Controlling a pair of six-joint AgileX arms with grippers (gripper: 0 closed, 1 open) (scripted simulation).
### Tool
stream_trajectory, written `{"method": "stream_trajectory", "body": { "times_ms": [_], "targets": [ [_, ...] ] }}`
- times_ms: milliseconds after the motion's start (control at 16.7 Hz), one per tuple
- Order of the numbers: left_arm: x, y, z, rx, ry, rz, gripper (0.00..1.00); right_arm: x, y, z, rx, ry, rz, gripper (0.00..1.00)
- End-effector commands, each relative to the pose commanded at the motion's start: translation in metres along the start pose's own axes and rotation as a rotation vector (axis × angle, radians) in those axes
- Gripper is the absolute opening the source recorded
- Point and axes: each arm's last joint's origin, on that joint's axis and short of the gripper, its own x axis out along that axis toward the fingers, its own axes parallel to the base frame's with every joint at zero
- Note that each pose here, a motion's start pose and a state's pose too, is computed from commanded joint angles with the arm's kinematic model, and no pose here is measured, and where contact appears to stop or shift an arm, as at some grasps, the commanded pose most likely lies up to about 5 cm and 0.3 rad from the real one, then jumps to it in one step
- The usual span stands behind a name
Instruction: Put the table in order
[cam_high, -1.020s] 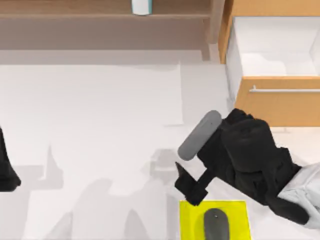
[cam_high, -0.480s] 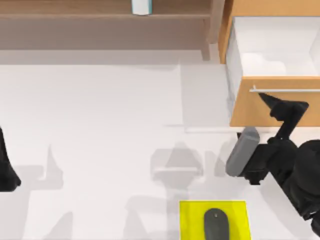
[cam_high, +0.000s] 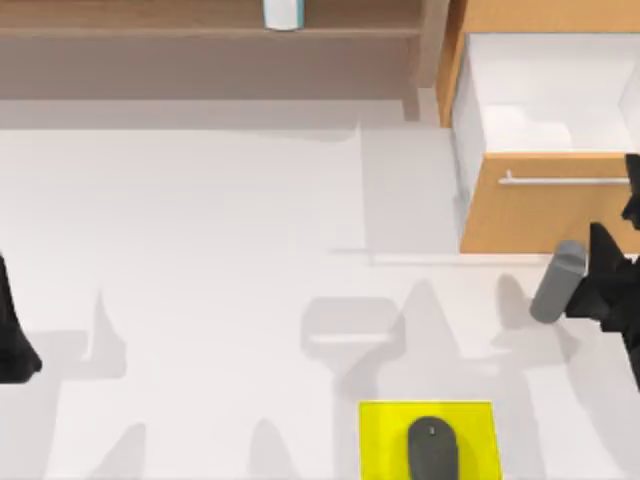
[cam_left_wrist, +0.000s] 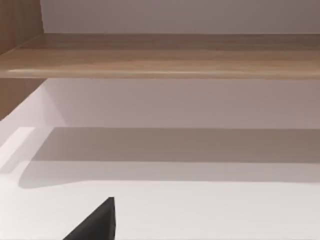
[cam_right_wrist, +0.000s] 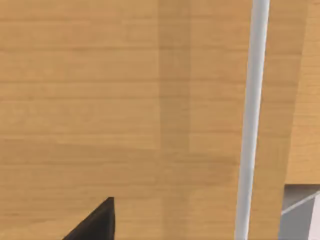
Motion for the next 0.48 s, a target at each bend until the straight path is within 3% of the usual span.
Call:
{"method": "stream_trajectory", "body": {
  "times_ms": [480],
  "targets": [
    [0.0000, 0.0000, 0.0000, 0.000, 0.000, 0.000, 1.00, 0.0051, 0.0002, -0.0014, -0.010, 0.011, -0.006, 1.00]
  ]
}}
